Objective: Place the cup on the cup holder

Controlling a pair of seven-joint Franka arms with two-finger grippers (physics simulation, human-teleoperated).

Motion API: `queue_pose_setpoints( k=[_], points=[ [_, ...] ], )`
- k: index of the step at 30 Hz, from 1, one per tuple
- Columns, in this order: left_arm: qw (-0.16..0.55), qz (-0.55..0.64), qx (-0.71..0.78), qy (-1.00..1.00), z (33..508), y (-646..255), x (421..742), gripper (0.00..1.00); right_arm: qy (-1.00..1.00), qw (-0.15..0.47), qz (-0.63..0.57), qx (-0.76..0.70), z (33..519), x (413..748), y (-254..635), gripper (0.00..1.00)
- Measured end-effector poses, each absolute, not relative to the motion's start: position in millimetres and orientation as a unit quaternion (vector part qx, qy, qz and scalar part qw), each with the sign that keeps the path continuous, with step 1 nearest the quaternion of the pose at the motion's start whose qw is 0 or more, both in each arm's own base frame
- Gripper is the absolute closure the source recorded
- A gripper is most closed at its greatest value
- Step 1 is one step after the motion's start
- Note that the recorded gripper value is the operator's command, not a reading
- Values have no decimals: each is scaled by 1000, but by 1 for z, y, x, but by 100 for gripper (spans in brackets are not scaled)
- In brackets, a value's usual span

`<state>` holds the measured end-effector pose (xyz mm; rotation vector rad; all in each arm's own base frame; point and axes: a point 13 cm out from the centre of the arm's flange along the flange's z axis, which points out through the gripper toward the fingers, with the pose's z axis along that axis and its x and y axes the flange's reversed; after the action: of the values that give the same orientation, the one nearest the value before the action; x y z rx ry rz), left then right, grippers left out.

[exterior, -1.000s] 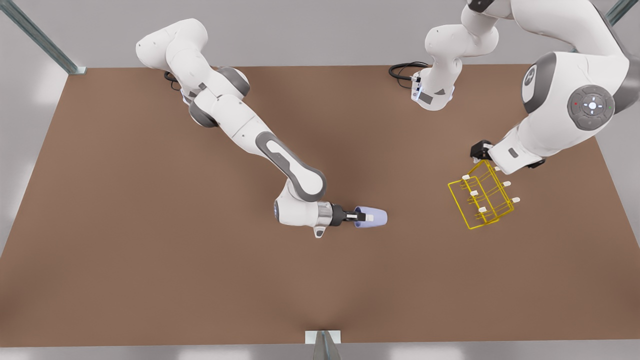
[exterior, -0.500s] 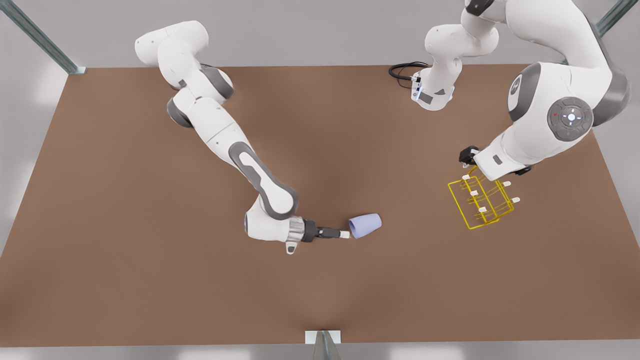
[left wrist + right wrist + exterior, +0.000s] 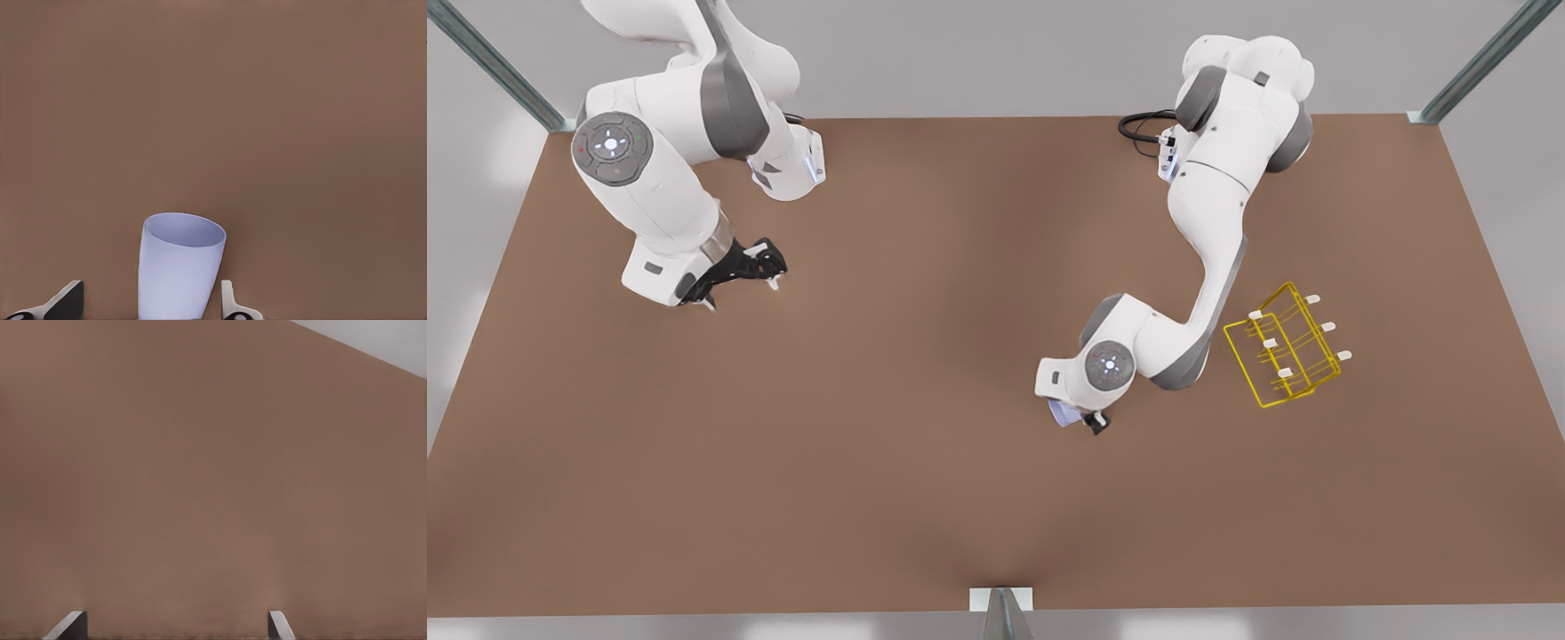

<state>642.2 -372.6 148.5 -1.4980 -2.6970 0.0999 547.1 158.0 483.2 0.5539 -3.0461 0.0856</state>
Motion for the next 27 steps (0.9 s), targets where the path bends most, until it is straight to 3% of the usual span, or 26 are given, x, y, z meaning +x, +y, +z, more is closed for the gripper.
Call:
queue_pose_setpoints(
  k=[3,8,13,27],
  points=[
    [1,31,-525,-850,149,-368,657,0,-986,40,41,154,479,545,139,0],
    [12,17,-587,-809,139,-345,649,0,-993,49,48,91,480,559,85,0],
    [17,12,-624,-781,133,-337,645,0,-994,49,52,85,484,557,91,0],
    [36,20,-602,-797,101,-332,638,0,-996,51,50,48,479,564,78,0]
  ],
)
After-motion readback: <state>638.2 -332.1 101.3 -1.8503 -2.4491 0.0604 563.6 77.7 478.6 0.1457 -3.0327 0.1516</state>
